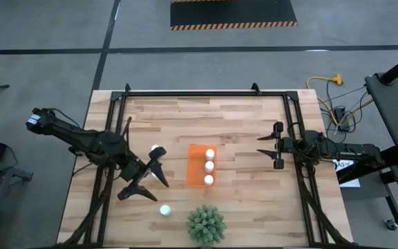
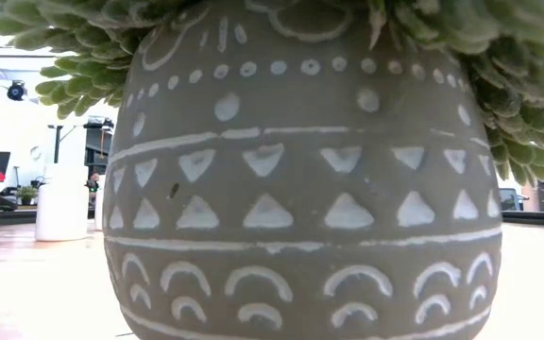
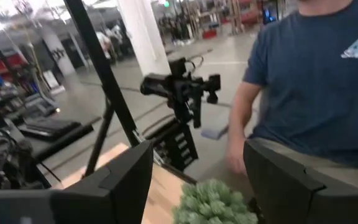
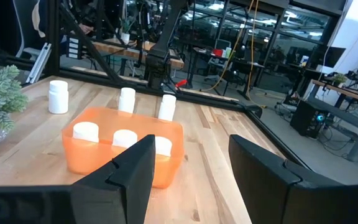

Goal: Pick and place pill bottles into a basket
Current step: Put the white pill bottle into the orange bin

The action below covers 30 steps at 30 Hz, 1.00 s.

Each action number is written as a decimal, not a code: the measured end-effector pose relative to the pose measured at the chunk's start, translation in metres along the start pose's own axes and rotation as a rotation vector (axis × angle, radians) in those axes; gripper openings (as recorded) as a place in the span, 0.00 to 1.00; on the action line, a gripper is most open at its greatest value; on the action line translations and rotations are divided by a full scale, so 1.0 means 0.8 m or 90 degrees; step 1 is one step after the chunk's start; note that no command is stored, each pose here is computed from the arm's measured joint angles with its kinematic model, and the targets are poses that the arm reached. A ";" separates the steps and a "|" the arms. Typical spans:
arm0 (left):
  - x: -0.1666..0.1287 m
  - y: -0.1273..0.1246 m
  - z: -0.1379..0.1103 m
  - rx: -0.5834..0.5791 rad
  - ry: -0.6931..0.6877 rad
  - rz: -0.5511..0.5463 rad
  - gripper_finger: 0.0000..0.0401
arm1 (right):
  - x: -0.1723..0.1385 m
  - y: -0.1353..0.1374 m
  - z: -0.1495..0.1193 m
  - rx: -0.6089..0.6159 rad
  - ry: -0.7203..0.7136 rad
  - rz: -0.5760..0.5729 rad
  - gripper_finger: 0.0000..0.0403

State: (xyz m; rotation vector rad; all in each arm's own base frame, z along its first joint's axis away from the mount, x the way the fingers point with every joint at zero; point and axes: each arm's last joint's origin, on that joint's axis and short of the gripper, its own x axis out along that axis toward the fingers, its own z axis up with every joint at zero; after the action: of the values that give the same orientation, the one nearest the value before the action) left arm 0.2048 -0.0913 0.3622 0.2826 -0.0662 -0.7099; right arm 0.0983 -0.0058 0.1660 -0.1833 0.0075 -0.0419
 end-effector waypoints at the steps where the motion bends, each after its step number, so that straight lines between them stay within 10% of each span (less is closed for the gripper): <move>1: 0.000 0.000 0.002 -0.003 0.008 -0.004 0.58 | 0.000 0.000 0.000 0.000 0.000 0.000 0.48; 30: 0.092 0.001 -0.016 -0.079 0.415 -0.059 0.58 | 0.000 0.000 0.000 0.000 0.001 0.000 0.48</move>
State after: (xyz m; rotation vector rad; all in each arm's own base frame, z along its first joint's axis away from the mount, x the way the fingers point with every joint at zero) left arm 0.2632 -0.1361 0.3476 0.3881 0.6120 -0.6818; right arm 0.0984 -0.0058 0.1659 -0.1832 0.0085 -0.0420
